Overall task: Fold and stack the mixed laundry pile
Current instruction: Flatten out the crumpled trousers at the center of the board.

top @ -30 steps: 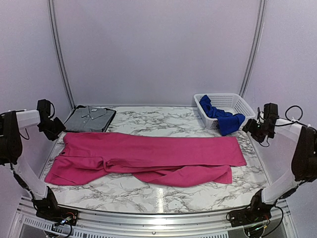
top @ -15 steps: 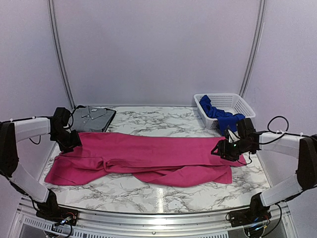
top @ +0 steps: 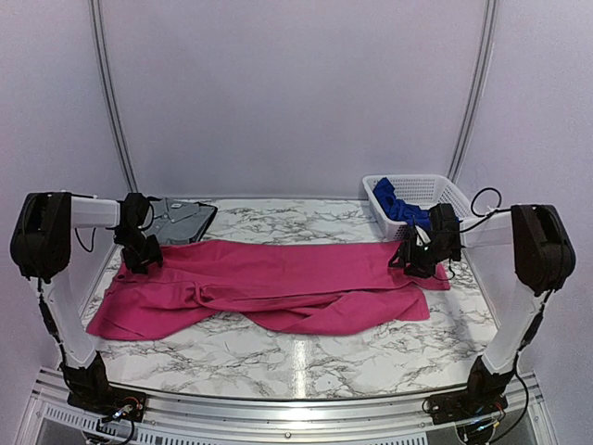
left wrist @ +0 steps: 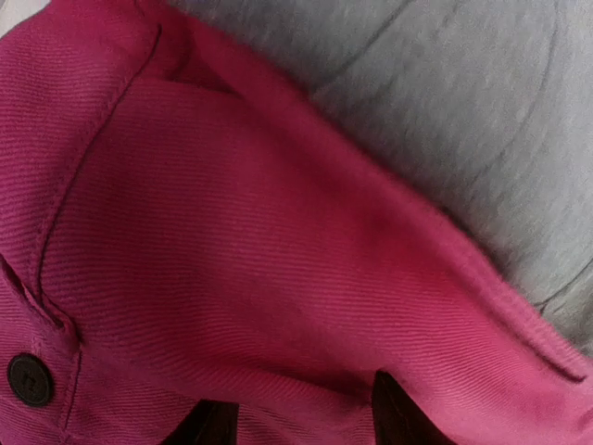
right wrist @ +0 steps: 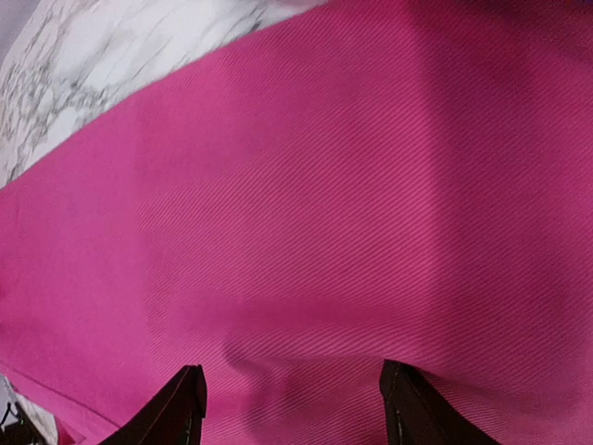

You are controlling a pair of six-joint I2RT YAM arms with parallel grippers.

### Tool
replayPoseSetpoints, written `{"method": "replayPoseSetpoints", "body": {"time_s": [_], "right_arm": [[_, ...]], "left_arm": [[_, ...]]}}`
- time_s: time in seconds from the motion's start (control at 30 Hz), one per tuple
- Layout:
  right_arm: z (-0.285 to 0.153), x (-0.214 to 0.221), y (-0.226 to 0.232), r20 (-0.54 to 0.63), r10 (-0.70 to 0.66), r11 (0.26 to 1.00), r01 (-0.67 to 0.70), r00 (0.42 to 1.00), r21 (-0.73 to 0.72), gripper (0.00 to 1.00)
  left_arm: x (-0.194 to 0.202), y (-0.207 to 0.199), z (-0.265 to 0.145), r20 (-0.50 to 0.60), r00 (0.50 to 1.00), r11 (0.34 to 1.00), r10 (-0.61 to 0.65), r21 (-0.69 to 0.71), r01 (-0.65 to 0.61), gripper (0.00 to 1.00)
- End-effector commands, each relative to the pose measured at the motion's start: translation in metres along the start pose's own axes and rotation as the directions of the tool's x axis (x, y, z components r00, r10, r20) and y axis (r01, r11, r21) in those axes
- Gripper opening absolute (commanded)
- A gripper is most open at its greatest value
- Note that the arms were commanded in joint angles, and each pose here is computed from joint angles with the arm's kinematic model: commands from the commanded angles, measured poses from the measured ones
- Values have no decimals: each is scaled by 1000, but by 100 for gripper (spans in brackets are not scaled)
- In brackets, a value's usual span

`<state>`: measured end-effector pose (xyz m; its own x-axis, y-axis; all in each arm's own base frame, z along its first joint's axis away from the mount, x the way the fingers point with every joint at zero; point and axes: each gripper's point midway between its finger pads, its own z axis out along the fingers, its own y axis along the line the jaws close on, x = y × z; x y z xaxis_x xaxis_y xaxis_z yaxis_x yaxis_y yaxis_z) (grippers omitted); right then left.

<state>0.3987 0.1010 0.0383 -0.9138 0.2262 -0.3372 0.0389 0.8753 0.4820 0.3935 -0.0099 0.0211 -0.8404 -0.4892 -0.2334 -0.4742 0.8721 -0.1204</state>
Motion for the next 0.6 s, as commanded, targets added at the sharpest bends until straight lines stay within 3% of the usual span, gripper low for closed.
{"method": "replayPoseSetpoints", "body": {"time_s": [0.0, 0.2, 0.4, 0.43, 0.47, 0.5, 0.57], "right_arm": [[-26, -21, -5, 10, -53, 998, 53, 999, 36, 65], [-88, 15, 14, 46, -73, 997, 72, 996, 21, 73], [-98, 77, -14, -17, 22, 993, -20, 1000, 121, 72], [-97, 82, -19, -27, 35, 990, -31, 999, 140, 72], [-97, 86, -23, -31, 47, 987, -42, 998, 156, 72], [-96, 88, -25, -29, 65, 985, -60, 997, 162, 72], [-91, 90, -28, -30, 96, 981, -90, 995, 170, 72]], "left_arm": [[-44, -5, -26, 77, 996, 997, -42, 72, 36, 54], [-4, 18, -82, 115, 989, 992, -96, 96, 86, 70], [68, 53, -91, 28, 974, 973, -226, 62, 224, 72], [76, 57, -93, 19, 967, 965, -256, 62, 254, 79], [85, 59, -94, 5, 958, 956, -286, 70, 285, 93], [92, 59, -95, -12, 949, 946, -314, 82, 314, 98], [105, 63, -96, -32, 927, 923, -374, 89, 375, 99]]}}
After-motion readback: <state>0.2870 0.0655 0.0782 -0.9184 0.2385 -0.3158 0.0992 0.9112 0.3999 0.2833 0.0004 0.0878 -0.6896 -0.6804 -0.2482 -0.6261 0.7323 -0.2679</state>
